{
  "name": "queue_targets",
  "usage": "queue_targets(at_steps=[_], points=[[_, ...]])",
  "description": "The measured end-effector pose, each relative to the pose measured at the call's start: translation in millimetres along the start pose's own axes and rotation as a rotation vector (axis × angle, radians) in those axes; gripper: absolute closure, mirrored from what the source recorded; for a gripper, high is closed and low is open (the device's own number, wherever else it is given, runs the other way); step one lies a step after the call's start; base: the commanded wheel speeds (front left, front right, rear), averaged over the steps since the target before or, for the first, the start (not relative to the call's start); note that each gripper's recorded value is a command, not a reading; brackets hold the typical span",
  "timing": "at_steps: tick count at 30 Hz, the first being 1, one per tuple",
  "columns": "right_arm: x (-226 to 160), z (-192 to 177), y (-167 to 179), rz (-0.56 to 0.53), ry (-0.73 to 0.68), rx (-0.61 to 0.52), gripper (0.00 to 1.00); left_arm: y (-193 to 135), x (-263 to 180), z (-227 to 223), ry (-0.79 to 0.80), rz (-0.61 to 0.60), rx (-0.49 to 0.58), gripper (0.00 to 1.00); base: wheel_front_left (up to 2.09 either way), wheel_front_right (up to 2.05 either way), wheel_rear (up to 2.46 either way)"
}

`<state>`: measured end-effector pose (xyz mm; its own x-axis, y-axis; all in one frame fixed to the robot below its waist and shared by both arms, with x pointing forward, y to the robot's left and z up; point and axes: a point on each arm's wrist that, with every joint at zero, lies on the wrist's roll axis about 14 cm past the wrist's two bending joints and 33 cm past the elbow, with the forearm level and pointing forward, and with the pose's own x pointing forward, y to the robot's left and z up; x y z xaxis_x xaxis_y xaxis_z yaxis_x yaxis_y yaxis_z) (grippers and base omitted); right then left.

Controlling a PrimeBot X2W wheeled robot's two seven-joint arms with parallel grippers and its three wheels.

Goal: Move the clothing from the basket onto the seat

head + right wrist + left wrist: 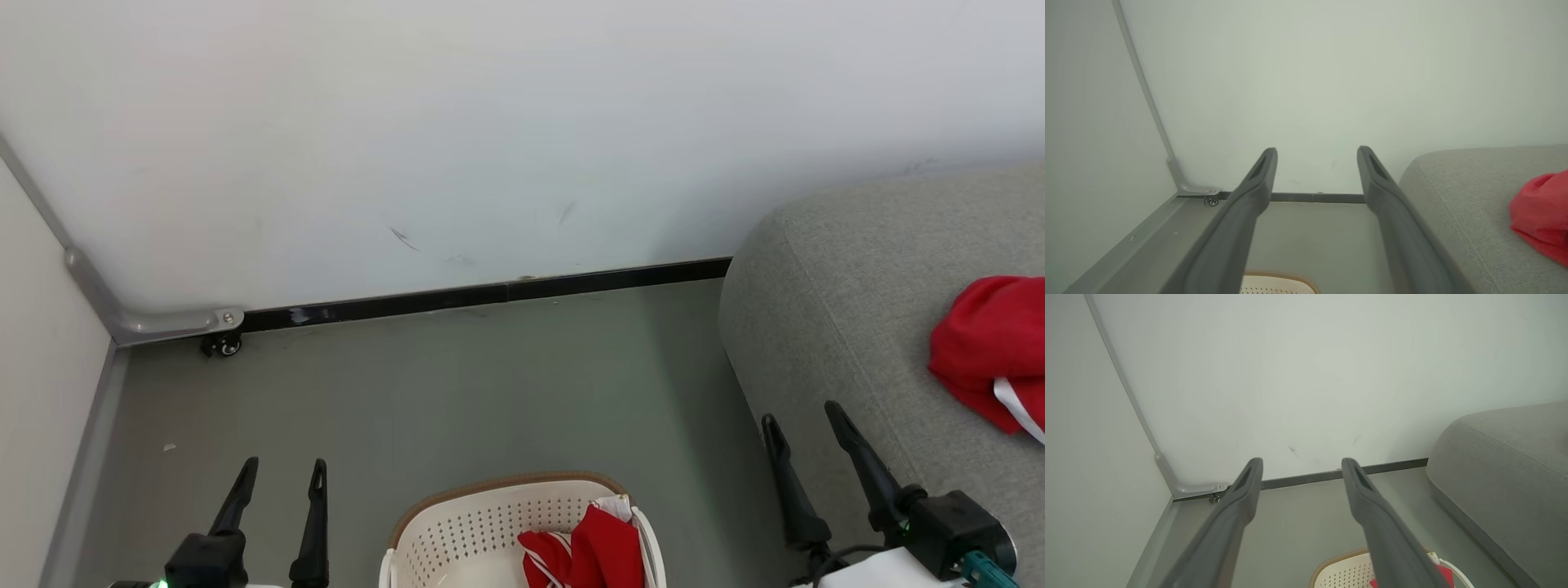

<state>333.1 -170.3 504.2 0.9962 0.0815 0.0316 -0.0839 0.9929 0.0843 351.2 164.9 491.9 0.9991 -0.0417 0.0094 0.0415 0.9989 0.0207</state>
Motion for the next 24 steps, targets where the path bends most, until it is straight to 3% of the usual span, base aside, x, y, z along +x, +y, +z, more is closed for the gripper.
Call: queue_targets(at_steps=[11,24], points=[[-1.2,3.7,-11.8,-0.037,-0.011,0.006,0.0,-22.9,1.9,-7.0,0.018,-0.109,0.029,0.0,0.0,0.0,0.0],[-6.3,9.3,-52.5,-0.159,-0.02,-0.034,0.0,-79.5,24.5,-1.9,-0.003,-0.313,0.034,0.0,0.0,0.0,0.0]])
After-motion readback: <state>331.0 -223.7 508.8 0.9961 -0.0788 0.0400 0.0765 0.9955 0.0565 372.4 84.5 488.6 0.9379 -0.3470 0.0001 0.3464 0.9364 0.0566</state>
